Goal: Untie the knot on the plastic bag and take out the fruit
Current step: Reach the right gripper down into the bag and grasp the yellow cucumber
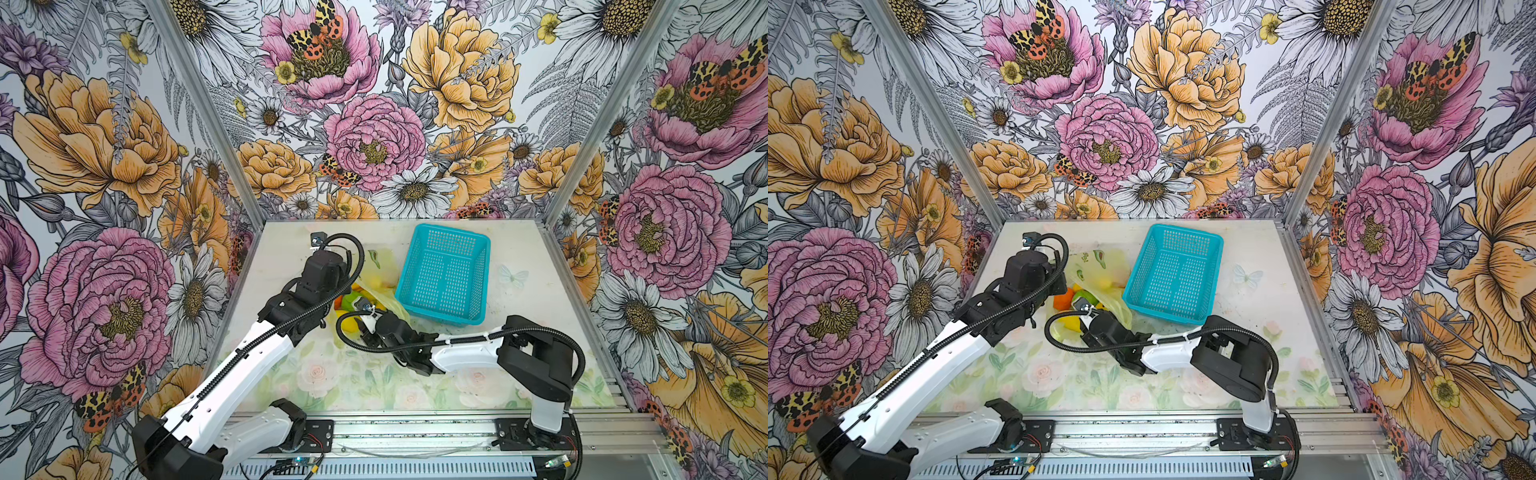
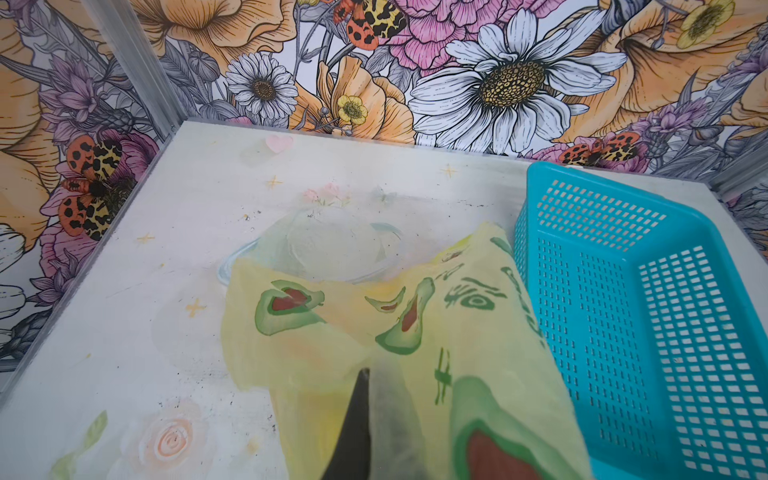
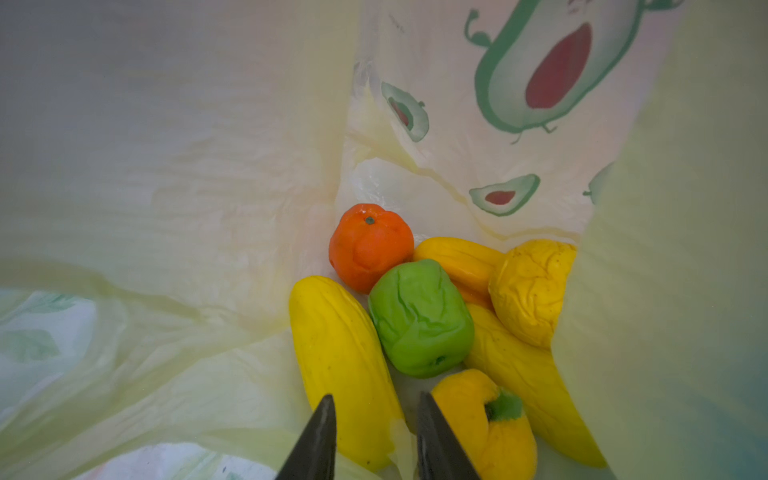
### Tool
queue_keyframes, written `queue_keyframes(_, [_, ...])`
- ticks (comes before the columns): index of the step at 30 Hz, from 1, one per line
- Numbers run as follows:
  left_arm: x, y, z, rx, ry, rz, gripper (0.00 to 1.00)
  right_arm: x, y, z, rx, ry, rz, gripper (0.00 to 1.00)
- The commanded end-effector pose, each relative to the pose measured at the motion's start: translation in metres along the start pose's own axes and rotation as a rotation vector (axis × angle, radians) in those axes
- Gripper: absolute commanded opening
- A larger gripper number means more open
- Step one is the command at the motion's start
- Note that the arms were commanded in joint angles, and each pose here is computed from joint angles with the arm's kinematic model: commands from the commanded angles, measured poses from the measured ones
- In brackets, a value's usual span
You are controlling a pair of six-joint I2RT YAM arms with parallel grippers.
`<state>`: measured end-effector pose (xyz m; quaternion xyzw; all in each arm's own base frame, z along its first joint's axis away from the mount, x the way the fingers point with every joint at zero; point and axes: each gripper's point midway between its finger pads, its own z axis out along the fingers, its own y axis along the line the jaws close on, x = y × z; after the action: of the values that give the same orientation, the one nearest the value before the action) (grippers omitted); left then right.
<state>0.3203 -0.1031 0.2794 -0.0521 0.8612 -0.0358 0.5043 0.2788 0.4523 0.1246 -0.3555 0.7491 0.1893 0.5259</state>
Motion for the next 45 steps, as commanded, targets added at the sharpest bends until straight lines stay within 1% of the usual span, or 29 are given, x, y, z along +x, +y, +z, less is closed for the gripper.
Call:
queue_keyframes(1, [-0.012, 0.013, -0.015, 0.018, -0.052, -0.034, 0.0, 0.005, 0.005, 0.015, -0.06, 0.056, -0.041, 0.33])
queue_keyframes(3, [-0.008, 0.009, -0.008, 0.092, -0.035, -0.076, 0.0, 0.007, 0.008, 0.019, -0.09, 0.069, -0.058, 0.33])
queue_keyframes(4, [-0.005, 0.004, -0.003, 0.119, -0.015, -0.078, 0.0, 0.008, 0.011, 0.019, -0.105, 0.075, -0.064, 0.33])
queue_keyframes(5, [-0.003, 0.003, 0.001, 0.113, 0.008, -0.07, 0.0, 0.009, 0.014, 0.019, -0.121, 0.077, -0.071, 0.34])
queue_keyframes(7, [-0.001, 0.003, 0.005, 0.081, 0.04, -0.065, 0.0, 0.014, 0.022, 0.019, -0.168, 0.085, -0.098, 0.38])
queue_keyframes(9, [0.001, -0.003, 0.007, 0.11, 0.039, -0.063, 0.0, 0.017, 0.024, 0.021, -0.177, 0.101, -0.119, 0.4])
queue_keyframes(11, [0.001, -0.003, 0.004, 0.103, 0.048, -0.05, 0.0, 0.02, 0.023, 0.021, -0.176, 0.116, -0.142, 0.44])
queue_keyframes(14, [-0.002, -0.002, -0.008, 0.128, 0.021, -0.056, 0.0, 0.026, 0.019, 0.017, -0.166, 0.138, -0.17, 0.47])
queue_keyframes(16, [-0.01, -0.008, -0.014, 0.168, -0.004, -0.044, 0.0, 0.027, 0.02, 0.013, -0.177, 0.138, -0.176, 0.48])
queue_keyframes(21, [-0.044, -0.019, -0.014, 0.176, -0.023, -0.006, 0.0, 0.023, 0.025, 0.016, -0.201, 0.121, -0.157, 0.51])
queue_keyframes(23, [-0.035, -0.034, -0.013, 0.248, 0.006, 0.014, 0.0, 0.022, 0.03, 0.022, -0.213, 0.131, -0.14, 0.5])
queue_keyframes(25, [-0.025, -0.035, -0.012, 0.251, 0.025, 0.019, 0.0, 0.019, 0.034, 0.024, -0.212, 0.131, -0.131, 0.49])
queue_keyframes(28, [-0.008, -0.036, -0.009, 0.278, 0.044, 0.012, 0.0, 0.017, 0.037, 0.029, -0.223, 0.115, -0.115, 0.54])
queue_keyframes(30, [0.0, -0.03, -0.001, 0.247, 0.054, 0.006, 0.0, 0.019, 0.036, 0.033, -0.221, 0.12, -0.121, 0.57])
queue_keyframes(33, [-0.001, -0.028, 0.006, 0.209, 0.077, 0.017, 0.0, 0.024, 0.04, 0.033, -0.241, 0.121, -0.132, 0.65])
queue_keyframes(37, [-0.009, -0.036, -0.003, 0.235, 0.055, 0.035, 0.0, 0.033, 0.047, 0.034, -0.279, 0.144, -0.132, 0.66])
queue_keyframes(40, [-0.011, -0.035, -0.01, 0.239, 0.04, 0.039, 0.0, 0.037, 0.04, 0.031, -0.254, 0.153, -0.15, 0.67])
queue_keyframes(45, [-0.013, -0.032, -0.014, 0.237, 0.027, 0.029, 0.0, 0.051, 0.039, 0.025, -0.266, 0.19, -0.191, 0.79])
